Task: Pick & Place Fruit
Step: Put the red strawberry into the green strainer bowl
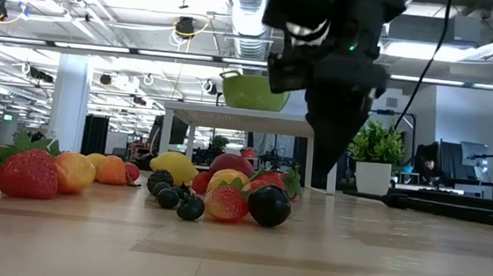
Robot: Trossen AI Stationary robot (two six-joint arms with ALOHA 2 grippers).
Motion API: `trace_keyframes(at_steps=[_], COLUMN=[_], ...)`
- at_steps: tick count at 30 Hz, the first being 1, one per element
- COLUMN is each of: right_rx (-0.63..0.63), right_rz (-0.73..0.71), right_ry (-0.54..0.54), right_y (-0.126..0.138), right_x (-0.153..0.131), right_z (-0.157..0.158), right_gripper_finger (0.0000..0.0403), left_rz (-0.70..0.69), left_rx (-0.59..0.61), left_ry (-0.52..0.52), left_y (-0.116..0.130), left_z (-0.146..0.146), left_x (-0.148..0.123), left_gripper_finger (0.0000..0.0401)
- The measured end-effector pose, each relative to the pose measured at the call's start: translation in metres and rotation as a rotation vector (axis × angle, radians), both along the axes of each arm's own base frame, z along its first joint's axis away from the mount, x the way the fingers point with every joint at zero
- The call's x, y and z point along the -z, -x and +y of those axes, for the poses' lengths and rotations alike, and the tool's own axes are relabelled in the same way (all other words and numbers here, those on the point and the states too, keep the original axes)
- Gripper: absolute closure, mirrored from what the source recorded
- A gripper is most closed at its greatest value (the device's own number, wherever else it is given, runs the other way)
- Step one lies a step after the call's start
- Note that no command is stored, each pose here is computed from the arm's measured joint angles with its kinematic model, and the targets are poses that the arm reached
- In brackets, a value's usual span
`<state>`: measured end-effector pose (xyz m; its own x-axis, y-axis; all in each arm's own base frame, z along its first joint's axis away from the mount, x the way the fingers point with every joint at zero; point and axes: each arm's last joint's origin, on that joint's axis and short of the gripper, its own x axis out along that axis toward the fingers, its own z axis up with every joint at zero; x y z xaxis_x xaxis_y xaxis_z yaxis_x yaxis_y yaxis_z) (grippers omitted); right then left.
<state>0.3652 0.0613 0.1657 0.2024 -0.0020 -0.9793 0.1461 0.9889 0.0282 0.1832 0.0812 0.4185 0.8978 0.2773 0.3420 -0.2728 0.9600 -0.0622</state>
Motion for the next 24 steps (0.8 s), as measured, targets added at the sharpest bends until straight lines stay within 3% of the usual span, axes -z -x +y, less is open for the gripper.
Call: trace_keyframes(at_steps=[11,24], right_rx=[0.062,0.021], right_rz=[-0.113,-0.083], right_ry=[0.003,0.010], right_y=[-0.013,-0.010], right_x=[-0.003,-0.003], right_z=[-0.023,-0.018], right_gripper_finger=[0.0321,0.0321], left_rz=[0.000,0.000], left_rx=[0.000,0.000], left_ry=[0.000,0.000], left_y=[0.000,0.000], left_z=[0.000,0.000], left_x=[0.000,0.000], left_gripper_finger=[0.0259,0.0259])
